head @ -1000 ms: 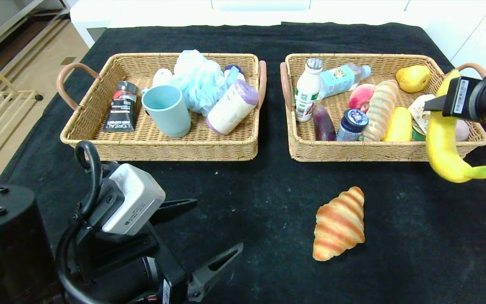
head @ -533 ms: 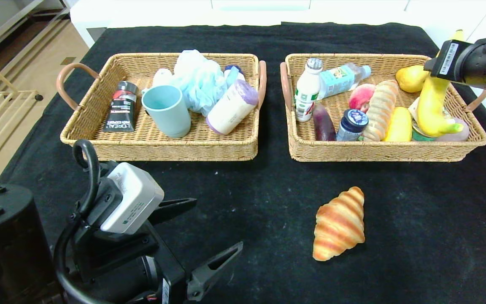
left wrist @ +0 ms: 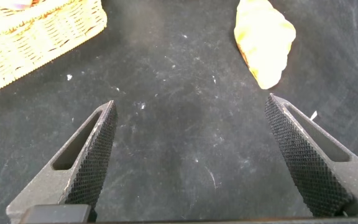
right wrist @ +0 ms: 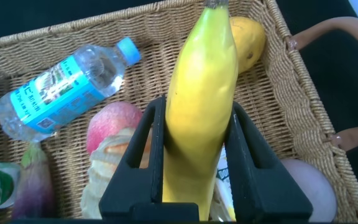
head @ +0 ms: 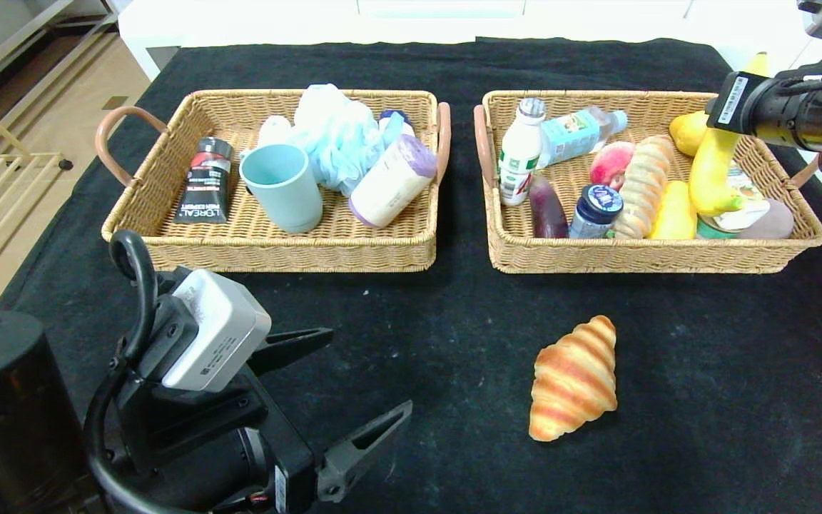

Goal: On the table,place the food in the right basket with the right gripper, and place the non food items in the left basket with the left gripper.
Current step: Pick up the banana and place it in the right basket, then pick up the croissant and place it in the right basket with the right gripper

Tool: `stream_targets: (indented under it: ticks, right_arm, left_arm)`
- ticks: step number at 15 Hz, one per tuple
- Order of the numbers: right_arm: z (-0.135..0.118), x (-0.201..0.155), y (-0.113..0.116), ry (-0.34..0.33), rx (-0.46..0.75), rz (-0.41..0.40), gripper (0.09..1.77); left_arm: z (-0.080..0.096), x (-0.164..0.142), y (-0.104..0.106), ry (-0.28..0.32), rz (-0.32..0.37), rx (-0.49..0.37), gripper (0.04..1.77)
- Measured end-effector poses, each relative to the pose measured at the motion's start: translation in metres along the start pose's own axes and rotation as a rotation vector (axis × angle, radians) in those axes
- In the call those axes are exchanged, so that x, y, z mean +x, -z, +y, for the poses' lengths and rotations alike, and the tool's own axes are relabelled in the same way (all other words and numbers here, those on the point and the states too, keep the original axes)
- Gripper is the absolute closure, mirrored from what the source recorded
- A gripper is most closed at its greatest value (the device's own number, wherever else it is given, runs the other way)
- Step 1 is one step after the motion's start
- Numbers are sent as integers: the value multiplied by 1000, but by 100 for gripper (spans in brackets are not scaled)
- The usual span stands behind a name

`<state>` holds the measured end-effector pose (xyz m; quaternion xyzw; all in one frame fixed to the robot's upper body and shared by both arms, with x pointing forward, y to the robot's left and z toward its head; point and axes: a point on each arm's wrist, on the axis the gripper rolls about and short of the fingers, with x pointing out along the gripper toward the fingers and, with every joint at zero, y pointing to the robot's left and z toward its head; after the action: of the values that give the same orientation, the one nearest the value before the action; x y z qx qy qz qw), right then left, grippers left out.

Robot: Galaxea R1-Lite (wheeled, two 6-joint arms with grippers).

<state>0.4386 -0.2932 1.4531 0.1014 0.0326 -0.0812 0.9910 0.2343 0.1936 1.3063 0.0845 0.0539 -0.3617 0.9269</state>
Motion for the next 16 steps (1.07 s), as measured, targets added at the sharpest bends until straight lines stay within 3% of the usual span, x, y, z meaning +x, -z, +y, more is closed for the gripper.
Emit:
stream_targets:
  ticks: [3,9,16]
  right_arm:
    - [-1,3,1,6,0,2,120]
    - [-3,2,2,8,-6,14,65]
    - [-3,-36,4,-13,-34,84,36]
  left_arm:
    - [0,0,0,0,0,1,9]
    - [0,0,0,0,0,0,9]
    - [0,0,-1,1,-3,1,9]
